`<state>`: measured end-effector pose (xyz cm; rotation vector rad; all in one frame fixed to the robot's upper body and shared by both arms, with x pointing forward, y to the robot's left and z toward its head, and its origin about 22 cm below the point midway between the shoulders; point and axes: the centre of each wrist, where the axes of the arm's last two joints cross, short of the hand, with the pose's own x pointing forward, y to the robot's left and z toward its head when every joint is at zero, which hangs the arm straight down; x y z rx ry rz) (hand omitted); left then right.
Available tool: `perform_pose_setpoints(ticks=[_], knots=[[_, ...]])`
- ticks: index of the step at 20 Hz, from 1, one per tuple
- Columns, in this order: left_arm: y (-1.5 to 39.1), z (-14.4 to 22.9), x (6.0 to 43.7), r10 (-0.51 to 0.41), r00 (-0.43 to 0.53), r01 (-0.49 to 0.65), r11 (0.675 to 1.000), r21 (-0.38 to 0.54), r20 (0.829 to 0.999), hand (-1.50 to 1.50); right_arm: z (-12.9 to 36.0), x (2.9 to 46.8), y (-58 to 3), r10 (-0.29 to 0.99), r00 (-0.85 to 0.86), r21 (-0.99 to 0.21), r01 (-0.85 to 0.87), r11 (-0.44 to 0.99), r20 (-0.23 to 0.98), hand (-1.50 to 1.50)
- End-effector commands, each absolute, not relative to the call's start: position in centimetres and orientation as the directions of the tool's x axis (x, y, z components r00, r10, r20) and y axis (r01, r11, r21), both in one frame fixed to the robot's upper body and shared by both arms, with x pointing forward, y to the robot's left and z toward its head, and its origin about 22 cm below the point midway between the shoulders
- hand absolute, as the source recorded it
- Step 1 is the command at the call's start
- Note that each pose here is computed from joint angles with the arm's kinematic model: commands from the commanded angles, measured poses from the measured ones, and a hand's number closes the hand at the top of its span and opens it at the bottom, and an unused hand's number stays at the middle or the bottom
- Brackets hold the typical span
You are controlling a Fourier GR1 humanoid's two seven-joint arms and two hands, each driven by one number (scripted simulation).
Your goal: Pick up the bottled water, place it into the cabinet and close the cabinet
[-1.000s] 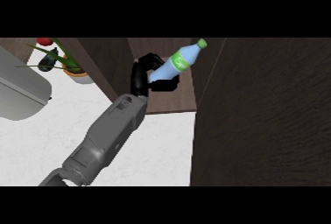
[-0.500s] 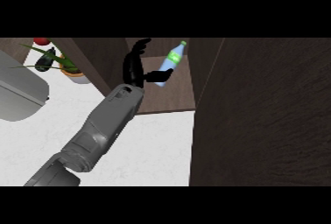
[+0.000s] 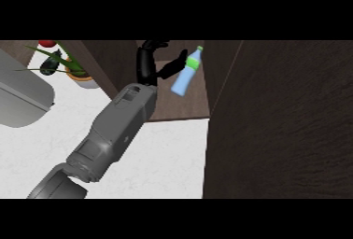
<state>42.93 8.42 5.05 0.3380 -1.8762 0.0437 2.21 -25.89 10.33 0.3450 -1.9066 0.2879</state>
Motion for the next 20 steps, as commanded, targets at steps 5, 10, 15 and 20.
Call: perform_pose_setpoints(ticks=[5,10,15,20], knots=[[8.3,4.6,42.4,0.021,-0.385,-0.084,0.995,-0.058,0.923,1.50,12.9,2.1,-25.4,-0.163,-0.352,0.000,-0.422,0.907,0.922,-1.50],[7.2,5.1,41.7,0.081,-0.372,-0.030,0.995,-0.099,0.925,1.50,12.7,2.5,-25.3,-0.123,-0.366,-0.027,-0.379,0.925,0.922,-1.50],[6.9,3.5,39.5,0.237,-0.272,0.170,0.966,-0.196,0.933,1.50,12.9,2.2,-24.3,-0.111,-0.374,-0.037,-0.367,0.929,0.921,-1.50],[5.7,2.2,36.1,0.375,-0.188,0.300,0.902,-0.310,0.908,-1.50,14.2,1.7,-24.0,-0.113,-0.365,-0.029,-0.363,0.931,0.924,-1.50]])
